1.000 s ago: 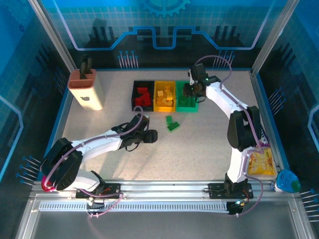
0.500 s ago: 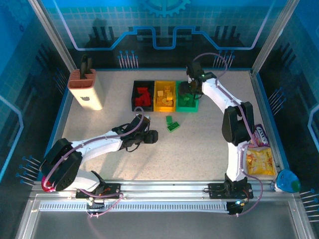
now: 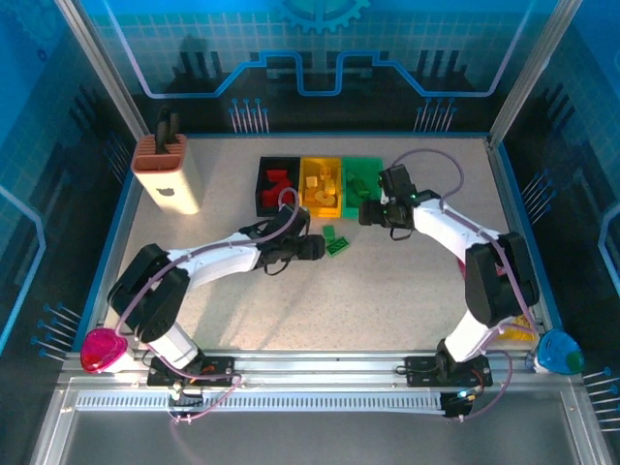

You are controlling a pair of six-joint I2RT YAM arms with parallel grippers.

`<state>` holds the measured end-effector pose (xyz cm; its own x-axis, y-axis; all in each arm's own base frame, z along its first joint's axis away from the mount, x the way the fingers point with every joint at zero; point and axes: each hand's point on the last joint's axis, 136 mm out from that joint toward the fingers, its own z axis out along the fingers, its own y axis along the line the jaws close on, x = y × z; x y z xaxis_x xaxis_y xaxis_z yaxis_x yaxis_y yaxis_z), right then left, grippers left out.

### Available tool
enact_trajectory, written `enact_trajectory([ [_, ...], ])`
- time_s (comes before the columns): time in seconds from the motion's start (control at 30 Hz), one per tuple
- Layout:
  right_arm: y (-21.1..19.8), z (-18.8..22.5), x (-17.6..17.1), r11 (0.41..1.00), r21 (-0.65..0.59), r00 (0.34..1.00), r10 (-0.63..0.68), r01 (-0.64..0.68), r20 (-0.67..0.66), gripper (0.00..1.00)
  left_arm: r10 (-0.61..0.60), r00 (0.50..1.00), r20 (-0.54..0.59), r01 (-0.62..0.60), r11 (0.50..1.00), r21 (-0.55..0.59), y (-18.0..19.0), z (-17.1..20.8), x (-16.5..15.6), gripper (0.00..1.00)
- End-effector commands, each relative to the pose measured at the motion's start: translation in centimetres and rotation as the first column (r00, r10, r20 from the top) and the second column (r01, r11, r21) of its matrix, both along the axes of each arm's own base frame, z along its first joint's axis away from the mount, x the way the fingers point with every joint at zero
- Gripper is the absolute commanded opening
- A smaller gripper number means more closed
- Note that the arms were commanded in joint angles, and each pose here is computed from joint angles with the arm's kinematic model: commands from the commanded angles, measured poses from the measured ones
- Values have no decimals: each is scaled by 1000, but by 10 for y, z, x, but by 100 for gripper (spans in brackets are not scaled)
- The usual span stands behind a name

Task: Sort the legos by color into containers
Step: Pick up the lego from the center of the table.

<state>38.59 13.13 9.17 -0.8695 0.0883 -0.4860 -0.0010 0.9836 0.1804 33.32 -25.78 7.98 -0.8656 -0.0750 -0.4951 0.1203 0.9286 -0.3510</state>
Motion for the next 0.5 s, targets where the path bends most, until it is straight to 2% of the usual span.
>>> enact_trajectory([
  [0.0,9,4,-11,996,88,999,-16,13,38,77,-31,999,-18,31,999,10,-11,1,14,69],
  [0.23,1,-19,-45,992,124,999,-38,38,2,75,-31,996,-78,34,999,40,-30,-11,40,70],
  [0.47,-4,-29,-62,990,133,999,-47,48,-11,75,-8,992,-123,22,993,112,-36,-30,58,68],
])
